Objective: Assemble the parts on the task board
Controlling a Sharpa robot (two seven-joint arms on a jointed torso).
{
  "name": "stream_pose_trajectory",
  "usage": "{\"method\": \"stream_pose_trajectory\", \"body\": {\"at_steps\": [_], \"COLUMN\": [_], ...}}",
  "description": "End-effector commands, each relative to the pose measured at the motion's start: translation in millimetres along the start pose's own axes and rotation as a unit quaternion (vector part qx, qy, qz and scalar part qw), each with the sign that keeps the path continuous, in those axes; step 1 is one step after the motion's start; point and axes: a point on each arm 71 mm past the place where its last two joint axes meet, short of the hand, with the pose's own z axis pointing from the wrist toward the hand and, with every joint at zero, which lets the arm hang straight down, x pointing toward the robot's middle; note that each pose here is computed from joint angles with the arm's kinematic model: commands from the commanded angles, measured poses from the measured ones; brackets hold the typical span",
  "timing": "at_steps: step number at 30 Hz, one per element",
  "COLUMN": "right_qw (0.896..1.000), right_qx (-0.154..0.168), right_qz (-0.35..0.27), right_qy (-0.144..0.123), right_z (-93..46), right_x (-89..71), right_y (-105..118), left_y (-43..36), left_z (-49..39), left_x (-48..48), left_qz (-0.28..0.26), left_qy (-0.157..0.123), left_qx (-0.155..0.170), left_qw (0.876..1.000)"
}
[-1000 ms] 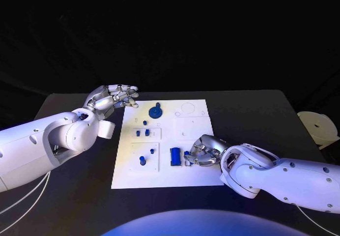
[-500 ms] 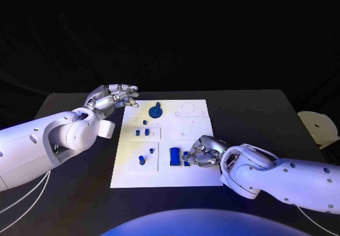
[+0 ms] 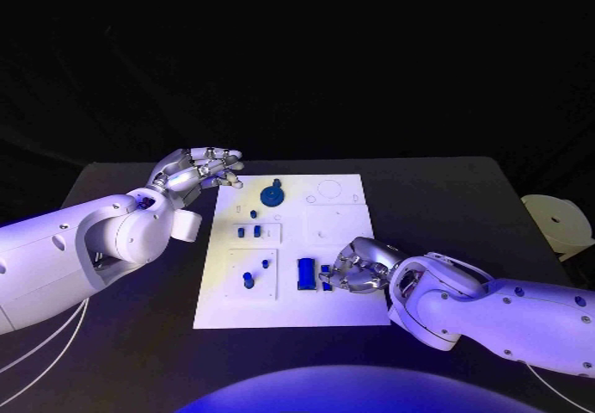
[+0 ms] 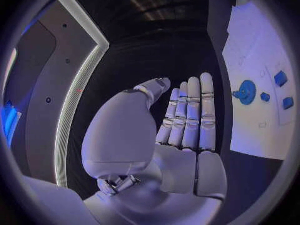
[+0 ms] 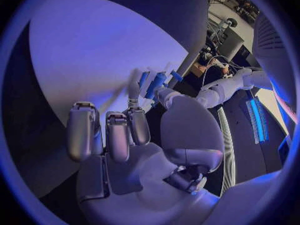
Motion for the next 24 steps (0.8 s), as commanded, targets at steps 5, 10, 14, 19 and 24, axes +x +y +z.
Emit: {"method": "stream_pose_trajectory", "body": {"at_steps": [5,10,14,19,24], "right_qw": [1.0,0.999,0.998,0.997,0.997], "right_qx": [-0.024,-0.05,-0.063,-0.07,-0.07], "right_qz": [-0.01,-0.017,-0.022,-0.03,-0.038], "right_qy": [0.0,-0.005,-0.007,-0.004,0.001], "right_z": [-3.5,-6.2,-6.5,-4.3,-0.4], "right_x": [-1.0,-2.1,-1.6,0.7,3.2], "right_y": [2,11,17,23,26], "left_y": [-0.6,-0.4,-0.2,-0.2,-0.2], "left_z": [0.5,0.9,1.4,1.4,1.6], "left_x": [2.0,2.0,2.7,2.8,3.7], "left_qz": [-0.005,-0.005,-0.005,-0.005,-0.006], "left_qy": [0.008,0.008,0.009,0.009,0.01], "left_qx": [0.002,0.002,0.002,0.002,0.002], "left_qw": [1.0,1.0,1.0,1.0,1.0]}}
